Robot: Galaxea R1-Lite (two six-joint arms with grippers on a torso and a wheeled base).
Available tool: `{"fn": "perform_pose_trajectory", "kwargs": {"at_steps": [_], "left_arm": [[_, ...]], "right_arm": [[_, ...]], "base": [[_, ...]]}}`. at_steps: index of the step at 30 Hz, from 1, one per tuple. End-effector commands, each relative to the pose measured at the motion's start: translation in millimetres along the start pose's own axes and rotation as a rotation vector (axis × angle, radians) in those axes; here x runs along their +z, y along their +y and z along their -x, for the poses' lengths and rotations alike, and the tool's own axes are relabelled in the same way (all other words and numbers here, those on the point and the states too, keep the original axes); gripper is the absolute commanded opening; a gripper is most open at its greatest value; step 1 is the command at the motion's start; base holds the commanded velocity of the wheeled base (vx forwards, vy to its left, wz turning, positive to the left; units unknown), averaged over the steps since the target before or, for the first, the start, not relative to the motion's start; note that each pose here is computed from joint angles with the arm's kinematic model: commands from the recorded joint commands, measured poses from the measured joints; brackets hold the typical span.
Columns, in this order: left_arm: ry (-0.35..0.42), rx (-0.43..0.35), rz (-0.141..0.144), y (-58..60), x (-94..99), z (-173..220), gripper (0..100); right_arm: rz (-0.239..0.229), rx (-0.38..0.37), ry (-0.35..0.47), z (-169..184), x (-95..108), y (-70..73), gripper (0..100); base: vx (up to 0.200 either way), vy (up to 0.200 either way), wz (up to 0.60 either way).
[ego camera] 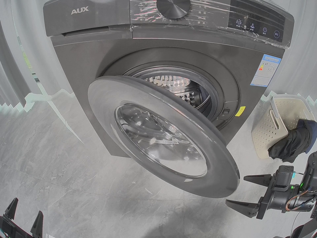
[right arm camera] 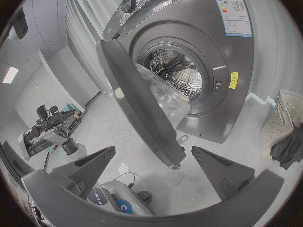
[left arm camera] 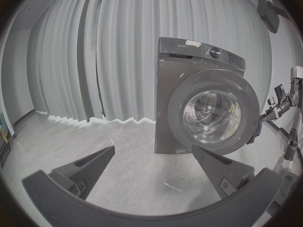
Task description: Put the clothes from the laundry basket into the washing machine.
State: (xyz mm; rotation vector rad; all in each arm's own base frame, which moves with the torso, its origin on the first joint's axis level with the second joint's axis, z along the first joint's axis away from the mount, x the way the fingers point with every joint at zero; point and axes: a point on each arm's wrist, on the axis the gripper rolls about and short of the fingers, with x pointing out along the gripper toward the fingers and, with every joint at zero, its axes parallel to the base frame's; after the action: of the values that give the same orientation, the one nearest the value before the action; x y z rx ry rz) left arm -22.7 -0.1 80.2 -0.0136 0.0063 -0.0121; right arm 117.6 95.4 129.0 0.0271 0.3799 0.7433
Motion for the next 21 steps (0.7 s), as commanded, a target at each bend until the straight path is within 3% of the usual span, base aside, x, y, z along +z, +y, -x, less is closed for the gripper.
{"fn": "perform_pose_trajectory", "kwargs": {"at_steps": [1,6,7,11,17,21], "left_arm": [[-0.002,0.000,0.000,0.1,-4.5,0,100],[-0.002,0.000,0.000,0.1,-4.5,0,100],[-0.002,0.000,0.000,0.1,-4.5,0,100],[-0.002,0.000,0.000,0.1,-4.5,0,100],[-0.002,-0.002,0.002,0.0,-4.7,0,100],[0.000,0.000,0.002,0.1,-4.6,0,100]], "right_arm": [[0.007,-0.008,-0.061,25,-6,0.6,100],[-0.028,-0.153,-0.098,37,-6,-17.1,100],[-0.028,-0.153,-0.098,37,-6,-17.1,100],[-0.058,-0.240,-0.133,31,12,-33.7,100],[-0.097,-0.317,-0.045,-6,21,-51.5,100],[-0.113,-0.314,0.014,-21,16,-55.3,100]], "base": [[0.000,0.000,0.00],[0.000,0.000,0.00],[0.000,0.000,0.00],[0.000,0.000,0.00],[0.000,0.000,0.00],[0.000,0.000,0.00]]}}
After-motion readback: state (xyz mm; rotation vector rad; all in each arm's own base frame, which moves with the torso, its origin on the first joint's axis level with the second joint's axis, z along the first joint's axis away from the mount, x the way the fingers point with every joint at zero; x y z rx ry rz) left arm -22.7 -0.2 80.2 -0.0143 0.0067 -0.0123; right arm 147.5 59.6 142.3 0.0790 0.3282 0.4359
